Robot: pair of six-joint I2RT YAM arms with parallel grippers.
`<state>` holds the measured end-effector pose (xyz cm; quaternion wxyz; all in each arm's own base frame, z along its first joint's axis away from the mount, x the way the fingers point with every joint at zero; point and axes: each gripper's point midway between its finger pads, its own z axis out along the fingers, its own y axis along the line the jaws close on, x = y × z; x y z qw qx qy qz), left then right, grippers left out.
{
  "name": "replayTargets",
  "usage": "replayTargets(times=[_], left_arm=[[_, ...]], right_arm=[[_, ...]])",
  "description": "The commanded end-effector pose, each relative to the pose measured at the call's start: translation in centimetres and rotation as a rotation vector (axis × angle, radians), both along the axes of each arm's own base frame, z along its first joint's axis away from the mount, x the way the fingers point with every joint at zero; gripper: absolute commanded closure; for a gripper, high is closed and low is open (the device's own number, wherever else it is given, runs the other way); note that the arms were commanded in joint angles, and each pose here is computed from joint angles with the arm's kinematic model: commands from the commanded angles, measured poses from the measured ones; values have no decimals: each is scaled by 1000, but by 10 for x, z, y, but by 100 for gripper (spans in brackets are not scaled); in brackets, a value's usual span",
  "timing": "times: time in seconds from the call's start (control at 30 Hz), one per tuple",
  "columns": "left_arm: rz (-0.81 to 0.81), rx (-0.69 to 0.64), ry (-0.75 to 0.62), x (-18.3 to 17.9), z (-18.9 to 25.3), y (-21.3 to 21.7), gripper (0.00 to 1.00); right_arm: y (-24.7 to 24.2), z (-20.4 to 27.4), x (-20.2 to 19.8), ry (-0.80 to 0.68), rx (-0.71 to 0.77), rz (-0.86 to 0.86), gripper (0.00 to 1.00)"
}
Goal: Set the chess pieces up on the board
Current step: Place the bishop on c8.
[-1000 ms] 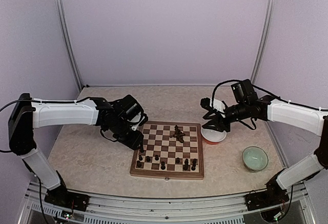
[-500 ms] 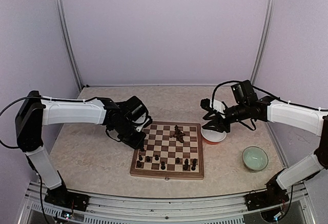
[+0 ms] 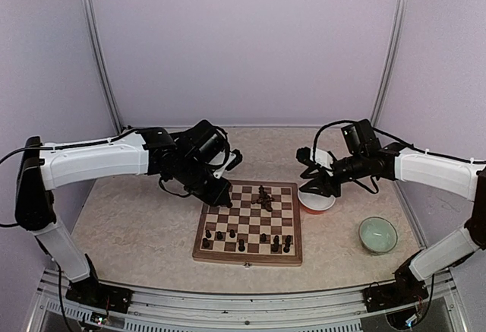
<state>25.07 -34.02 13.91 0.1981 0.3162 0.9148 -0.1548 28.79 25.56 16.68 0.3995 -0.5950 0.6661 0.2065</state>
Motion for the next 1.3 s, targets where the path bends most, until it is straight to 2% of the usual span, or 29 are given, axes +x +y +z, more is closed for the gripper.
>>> replayTargets(times=[0.0, 0.17, 0.47, 0.67, 1.0, 1.27], left_arm=[[-75, -42, -20, -28, 30, -21, 95], [-208, -106, -24, -63, 48, -60, 95], [-313, -10, -15, -87, 13, -100, 95], [-330, 78, -5, -88, -20, -108, 94], [-338, 80, 31, -92, -38, -118, 94], [-330, 154, 54, -91, -63, -111, 93]], right_arm=[[-3, -8, 2, 9, -12, -7, 58], [-3, -8, 4, 10, -16, -11, 58], [-5, -7, 5, 1, -20, -24, 58], [-6, -5, 4, -9, -21, -26, 58], [-6, -6, 4, -8, -25, -23, 58], [-7, -8, 4, -8, -31, -23, 58]])
